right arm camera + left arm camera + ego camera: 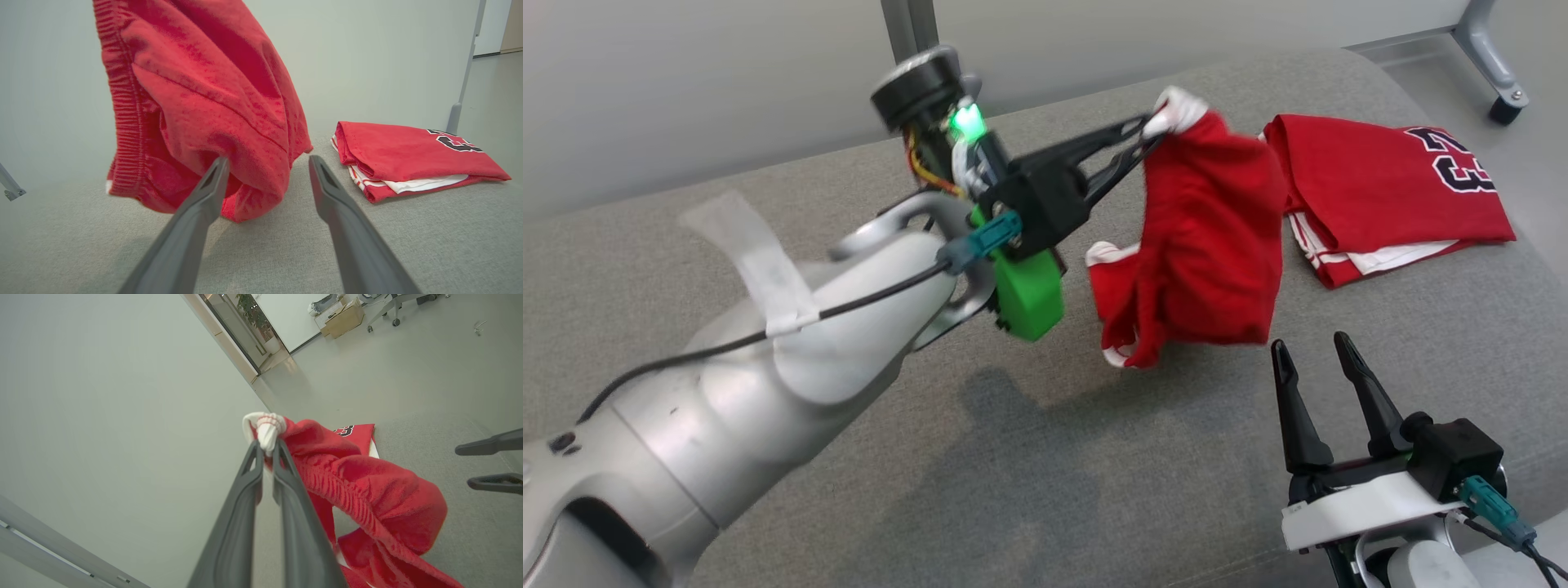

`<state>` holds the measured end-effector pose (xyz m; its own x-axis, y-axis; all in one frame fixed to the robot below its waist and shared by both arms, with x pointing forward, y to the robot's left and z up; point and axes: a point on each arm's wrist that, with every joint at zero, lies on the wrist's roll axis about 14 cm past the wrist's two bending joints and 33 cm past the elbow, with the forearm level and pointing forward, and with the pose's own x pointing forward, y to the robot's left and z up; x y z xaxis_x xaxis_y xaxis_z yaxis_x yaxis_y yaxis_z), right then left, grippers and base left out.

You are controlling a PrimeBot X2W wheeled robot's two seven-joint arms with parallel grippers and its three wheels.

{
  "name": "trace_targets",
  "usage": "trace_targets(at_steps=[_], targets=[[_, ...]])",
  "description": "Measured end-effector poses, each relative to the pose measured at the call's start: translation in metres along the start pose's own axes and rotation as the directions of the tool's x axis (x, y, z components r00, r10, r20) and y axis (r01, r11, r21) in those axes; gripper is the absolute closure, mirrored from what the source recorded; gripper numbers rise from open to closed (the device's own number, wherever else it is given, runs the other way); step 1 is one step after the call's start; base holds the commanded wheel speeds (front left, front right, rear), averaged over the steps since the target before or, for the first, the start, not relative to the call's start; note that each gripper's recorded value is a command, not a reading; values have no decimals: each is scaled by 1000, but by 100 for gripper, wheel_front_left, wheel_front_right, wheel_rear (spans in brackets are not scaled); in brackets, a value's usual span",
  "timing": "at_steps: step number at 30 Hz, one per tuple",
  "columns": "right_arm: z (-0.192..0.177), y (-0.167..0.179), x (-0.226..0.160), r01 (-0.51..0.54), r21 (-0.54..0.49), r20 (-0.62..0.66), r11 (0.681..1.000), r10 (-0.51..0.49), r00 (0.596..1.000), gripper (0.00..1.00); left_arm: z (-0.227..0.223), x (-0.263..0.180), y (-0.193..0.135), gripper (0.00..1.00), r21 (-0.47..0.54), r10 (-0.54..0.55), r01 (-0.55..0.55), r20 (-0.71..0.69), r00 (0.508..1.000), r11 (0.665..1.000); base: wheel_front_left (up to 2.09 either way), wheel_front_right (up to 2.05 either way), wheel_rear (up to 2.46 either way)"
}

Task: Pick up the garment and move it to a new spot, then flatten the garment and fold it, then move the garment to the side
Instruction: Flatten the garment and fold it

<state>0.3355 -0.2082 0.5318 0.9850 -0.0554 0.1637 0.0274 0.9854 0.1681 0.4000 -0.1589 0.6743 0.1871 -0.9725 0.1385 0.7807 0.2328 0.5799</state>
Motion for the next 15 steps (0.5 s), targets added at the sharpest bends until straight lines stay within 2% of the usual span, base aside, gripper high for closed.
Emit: trace_targets(at_steps=[5,7,9,12,15], targets=[[-7,8,8,-25,9,-17,1000,25,1000,0,-73,-55,-38,100,-193,-16,-18,-172,985,981,0,0,0],[-11,11,12,-38,11,-26,999,38,999,0,-100,-81,-51,100,-231,-17,-42,-250,968,972,0,0,0],[-17,17,18,-65,5,-41,998,65,997,0,-132,-120,-60,100,-223,-14,-71,-359,933,972,0,0,0],[-22,22,24,-91,2,-55,996,91,994,0,-155,-152,-69,100,-212,-16,-87,-442,897,973,0,0,0],[-27,30,30,-123,2,-66,992,123,990,0,-168,-177,-65,100,-183,16,-124,-501,865,975,0,0,0]])
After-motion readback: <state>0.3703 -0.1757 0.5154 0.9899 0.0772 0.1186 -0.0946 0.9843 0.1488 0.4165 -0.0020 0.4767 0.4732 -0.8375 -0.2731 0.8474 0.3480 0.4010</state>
